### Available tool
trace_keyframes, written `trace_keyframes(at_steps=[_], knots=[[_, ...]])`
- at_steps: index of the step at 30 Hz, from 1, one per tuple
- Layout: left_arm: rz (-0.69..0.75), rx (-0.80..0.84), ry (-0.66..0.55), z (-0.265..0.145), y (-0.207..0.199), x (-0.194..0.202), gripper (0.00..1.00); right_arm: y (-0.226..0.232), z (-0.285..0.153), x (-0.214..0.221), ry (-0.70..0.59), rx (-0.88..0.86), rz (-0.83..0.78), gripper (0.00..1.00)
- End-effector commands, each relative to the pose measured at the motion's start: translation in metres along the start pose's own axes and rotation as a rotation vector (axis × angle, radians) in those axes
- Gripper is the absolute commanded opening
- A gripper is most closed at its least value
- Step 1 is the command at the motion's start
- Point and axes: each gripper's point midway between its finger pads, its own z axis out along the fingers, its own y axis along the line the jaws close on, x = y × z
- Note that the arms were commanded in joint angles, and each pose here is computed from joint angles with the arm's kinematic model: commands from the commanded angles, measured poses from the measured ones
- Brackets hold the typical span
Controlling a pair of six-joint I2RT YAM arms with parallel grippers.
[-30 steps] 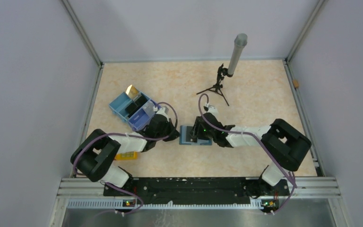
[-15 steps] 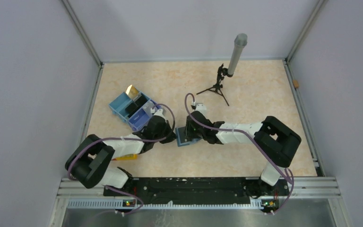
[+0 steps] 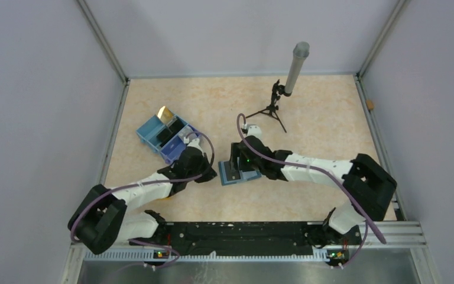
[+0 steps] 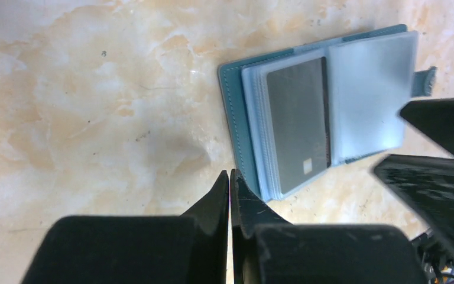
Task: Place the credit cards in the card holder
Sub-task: Insert the credit card into the card holder, then close the card holder at the center of the board.
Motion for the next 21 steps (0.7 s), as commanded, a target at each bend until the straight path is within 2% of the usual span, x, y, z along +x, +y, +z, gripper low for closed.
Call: trace_keyframes(at_steps=[1, 8, 17, 21], knots=[[0.056, 0.041, -0.015, -0.019, -0.014, -0.010, 0.00, -0.006, -0.039, -0.034, -0.097, 0.011, -0.042, 0.67], [0.075, 0.090, 0.019, -0.035, -0.027, -0.012, 0.02, -0.058, -0.037, -0.029, -0.064, 0.111, -0.066, 0.71], [0.028, 0.123, 0.041, -0.038, -0.032, -0.011, 0.37, -0.073, -0.012, -0.017, -0.009, 0.154, -0.065, 0.72], [0.003, 0.140, 0.063, -0.032, -0.030, -0.008, 0.42, -0.080, -0.006, -0.011, 0.004, 0.165, -0.045, 0.72]])
